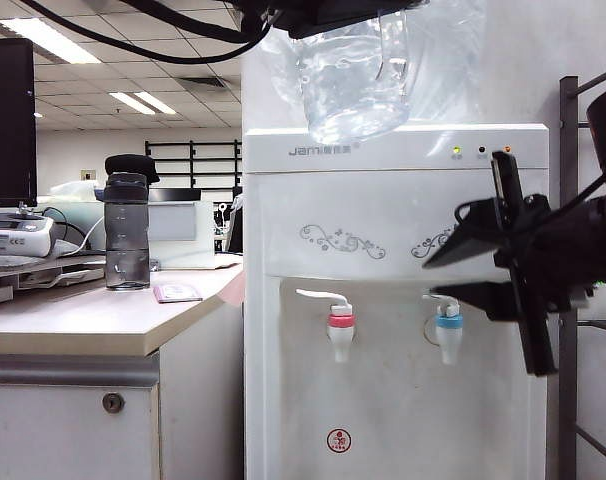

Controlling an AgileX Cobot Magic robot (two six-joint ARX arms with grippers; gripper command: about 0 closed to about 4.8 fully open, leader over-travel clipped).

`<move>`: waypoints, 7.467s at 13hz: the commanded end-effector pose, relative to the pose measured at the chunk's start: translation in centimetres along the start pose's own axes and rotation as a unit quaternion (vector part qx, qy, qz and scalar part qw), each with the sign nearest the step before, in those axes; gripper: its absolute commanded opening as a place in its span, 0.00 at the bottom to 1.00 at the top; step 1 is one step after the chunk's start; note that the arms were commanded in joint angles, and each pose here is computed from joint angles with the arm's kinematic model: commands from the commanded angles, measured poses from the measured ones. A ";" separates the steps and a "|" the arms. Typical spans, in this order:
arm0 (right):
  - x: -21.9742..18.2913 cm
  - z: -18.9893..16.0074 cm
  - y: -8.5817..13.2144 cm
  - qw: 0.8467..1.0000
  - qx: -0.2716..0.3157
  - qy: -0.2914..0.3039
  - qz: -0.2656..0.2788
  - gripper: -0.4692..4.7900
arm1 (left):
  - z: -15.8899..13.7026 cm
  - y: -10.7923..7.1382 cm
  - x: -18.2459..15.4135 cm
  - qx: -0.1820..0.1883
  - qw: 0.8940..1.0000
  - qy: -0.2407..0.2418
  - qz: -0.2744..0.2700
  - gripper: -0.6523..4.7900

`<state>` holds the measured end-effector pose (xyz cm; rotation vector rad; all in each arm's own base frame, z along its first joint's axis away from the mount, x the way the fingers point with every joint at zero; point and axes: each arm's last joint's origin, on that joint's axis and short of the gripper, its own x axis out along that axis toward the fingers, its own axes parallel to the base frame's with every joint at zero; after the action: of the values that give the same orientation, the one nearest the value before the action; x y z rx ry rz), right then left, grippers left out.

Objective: Pick up the plastic mug from the left desk, go to the cold water outlet of the water dispenser, press the vertical switch to get some water, then put the mug back on the desk.

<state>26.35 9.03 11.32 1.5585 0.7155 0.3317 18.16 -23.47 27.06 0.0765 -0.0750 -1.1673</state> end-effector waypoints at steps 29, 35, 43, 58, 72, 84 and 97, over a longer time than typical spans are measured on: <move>1.4 0.6 -0.3 0.999 0.006 -0.020 -0.028 0.17 | 1.6 0.0 -0.4 0.019 0.999 -0.044 0.003 0.11; 0.9 0.4 -1.1 0.998 -0.031 0.020 -0.055 0.10 | 1.6 0.1 -0.5 0.019 0.999 -0.044 0.007 0.11; 0.1 0.9 -1.4 0.997 -0.059 0.009 -0.043 0.49 | 1.7 0.1 -0.5 0.019 0.999 -0.046 0.010 0.11; -2.0 -0.8 0.8 0.979 -0.164 0.080 0.089 0.07 | 2.4 0.1 -1.0 0.022 0.998 -0.056 0.016 0.11; -1.4 -3.1 4.9 0.928 -0.359 -0.011 -0.094 0.07 | 2.4 0.0 -1.0 0.022 0.998 -0.057 0.015 0.11; 1.8 -1.8 2.4 0.924 -0.350 -0.031 -0.154 0.07 | 2.4 0.0 -1.0 0.022 0.998 -0.058 0.015 0.11; -1.6 -2.8 5.5 0.890 -0.418 -0.012 -0.182 0.07 | 2.4 0.1 -1.0 0.022 0.998 -0.058 0.016 0.11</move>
<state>25.19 10.72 16.54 0.6328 0.7048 0.2804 17.68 -22.73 28.51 0.0580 -0.1322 -1.1421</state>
